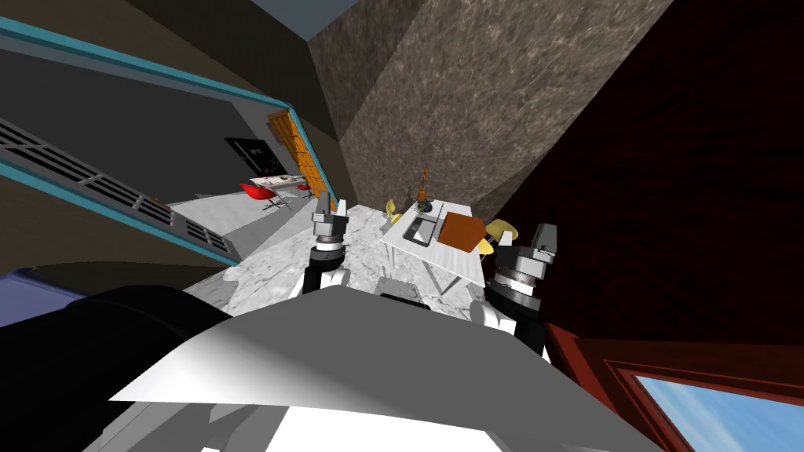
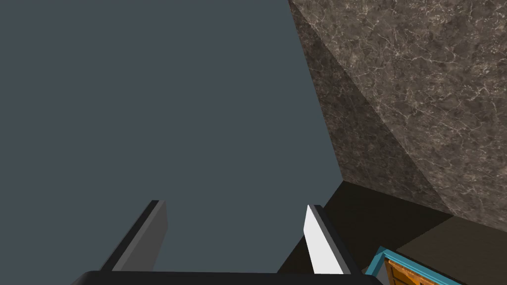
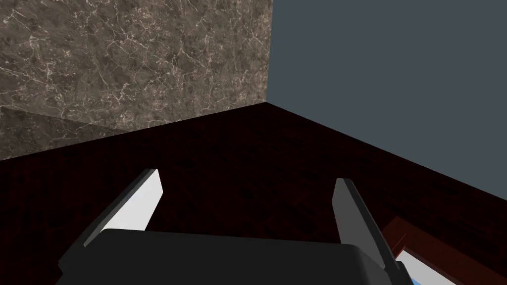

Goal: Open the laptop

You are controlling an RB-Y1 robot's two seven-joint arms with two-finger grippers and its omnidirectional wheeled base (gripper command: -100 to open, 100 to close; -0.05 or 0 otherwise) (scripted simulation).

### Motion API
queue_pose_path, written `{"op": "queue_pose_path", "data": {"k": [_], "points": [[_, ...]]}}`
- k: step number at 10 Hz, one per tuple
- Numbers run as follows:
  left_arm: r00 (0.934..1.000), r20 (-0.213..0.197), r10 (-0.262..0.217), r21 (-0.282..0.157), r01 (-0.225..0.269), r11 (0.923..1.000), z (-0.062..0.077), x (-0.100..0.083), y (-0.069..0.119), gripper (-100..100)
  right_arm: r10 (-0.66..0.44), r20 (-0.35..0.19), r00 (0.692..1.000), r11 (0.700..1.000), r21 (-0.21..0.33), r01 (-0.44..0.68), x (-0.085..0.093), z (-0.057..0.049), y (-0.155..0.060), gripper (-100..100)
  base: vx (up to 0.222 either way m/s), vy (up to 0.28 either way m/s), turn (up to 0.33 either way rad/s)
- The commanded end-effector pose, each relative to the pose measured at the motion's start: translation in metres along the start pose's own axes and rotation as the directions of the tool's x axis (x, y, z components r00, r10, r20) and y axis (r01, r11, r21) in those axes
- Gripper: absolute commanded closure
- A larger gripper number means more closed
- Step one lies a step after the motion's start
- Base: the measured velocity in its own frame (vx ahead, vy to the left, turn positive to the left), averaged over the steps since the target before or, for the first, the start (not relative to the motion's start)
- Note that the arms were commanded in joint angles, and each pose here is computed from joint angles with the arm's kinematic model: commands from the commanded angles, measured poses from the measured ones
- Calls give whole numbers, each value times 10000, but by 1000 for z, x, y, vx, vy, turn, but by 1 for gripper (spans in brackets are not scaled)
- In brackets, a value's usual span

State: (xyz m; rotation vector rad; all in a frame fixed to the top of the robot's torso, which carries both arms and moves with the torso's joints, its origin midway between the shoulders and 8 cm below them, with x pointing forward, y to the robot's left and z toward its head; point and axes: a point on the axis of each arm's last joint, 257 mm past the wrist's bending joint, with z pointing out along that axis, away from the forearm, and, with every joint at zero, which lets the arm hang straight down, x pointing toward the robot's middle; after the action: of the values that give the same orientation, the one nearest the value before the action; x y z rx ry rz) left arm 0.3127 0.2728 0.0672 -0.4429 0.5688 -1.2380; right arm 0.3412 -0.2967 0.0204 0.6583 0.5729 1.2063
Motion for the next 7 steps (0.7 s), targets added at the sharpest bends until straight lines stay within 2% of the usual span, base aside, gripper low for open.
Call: {"op": "queue_pose_path", "data": {"k": [1,7], "points": [[10000,0,0,0,0,10000,0,0,0,0,0,0,10000,10000,0,0,0,0,0,0,0,0,0],[10000,0,0,4,0,10000,0,0,0,0,0,0,10000,10000,-4,0,0,0,0,0,0,0,0]]}}
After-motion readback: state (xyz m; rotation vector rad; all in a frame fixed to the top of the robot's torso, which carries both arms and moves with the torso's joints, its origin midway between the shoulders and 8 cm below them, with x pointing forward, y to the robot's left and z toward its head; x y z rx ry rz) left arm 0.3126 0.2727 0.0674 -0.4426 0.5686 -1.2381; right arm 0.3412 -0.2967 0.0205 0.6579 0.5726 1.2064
